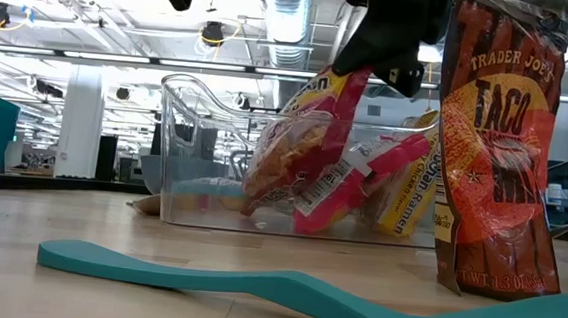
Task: Pick & Place Food Item
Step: Put the red noodle pack into the transparent bin
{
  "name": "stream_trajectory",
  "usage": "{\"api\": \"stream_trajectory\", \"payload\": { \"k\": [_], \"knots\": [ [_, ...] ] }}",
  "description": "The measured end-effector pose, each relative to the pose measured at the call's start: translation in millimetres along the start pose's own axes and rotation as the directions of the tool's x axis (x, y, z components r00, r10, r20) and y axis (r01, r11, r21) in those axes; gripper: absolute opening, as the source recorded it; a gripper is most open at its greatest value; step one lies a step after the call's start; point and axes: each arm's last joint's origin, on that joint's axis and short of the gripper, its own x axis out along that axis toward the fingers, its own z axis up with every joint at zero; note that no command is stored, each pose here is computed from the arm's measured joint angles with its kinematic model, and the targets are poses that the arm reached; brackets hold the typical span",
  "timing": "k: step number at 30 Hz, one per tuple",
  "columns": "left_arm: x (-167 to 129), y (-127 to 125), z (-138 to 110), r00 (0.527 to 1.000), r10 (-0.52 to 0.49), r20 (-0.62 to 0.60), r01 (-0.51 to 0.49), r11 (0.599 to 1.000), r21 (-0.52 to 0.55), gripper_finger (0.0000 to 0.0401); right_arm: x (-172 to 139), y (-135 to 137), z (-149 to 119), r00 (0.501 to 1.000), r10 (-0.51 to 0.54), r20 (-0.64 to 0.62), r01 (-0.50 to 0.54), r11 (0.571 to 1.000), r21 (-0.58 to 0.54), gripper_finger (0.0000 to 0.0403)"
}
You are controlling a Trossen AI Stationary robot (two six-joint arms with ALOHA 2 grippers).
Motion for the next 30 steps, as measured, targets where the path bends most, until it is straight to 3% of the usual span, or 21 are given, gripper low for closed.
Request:
{"api": "stream_trajectory", "payload": {
  "k": [4,14,30],
  "knots": [
    [0.0,0.0,0.0,1.0,0.0,0.0,0.0,1.0,0.0,0.0186,0.0,0.1,0.1,1.0,0.0,0.001,0.0,1.0,0.0,0.0005],
    [0.0,0.0,0.0,1.0,0.0,0.0,0.0,1.0,0.0,0.0186,0.0,0.2,0.2,1.0,0.002,0.001,-0.002,1.0,-0.017,0.007],
    [0.0,0.0,0.0,1.0,0.0,0.0,0.0,1.0,0.0,0.0186,0.0,-0.2,0.4,1.0,0.001,0.001,-0.001,1.0,-0.016,0.0071]
  ]
}}
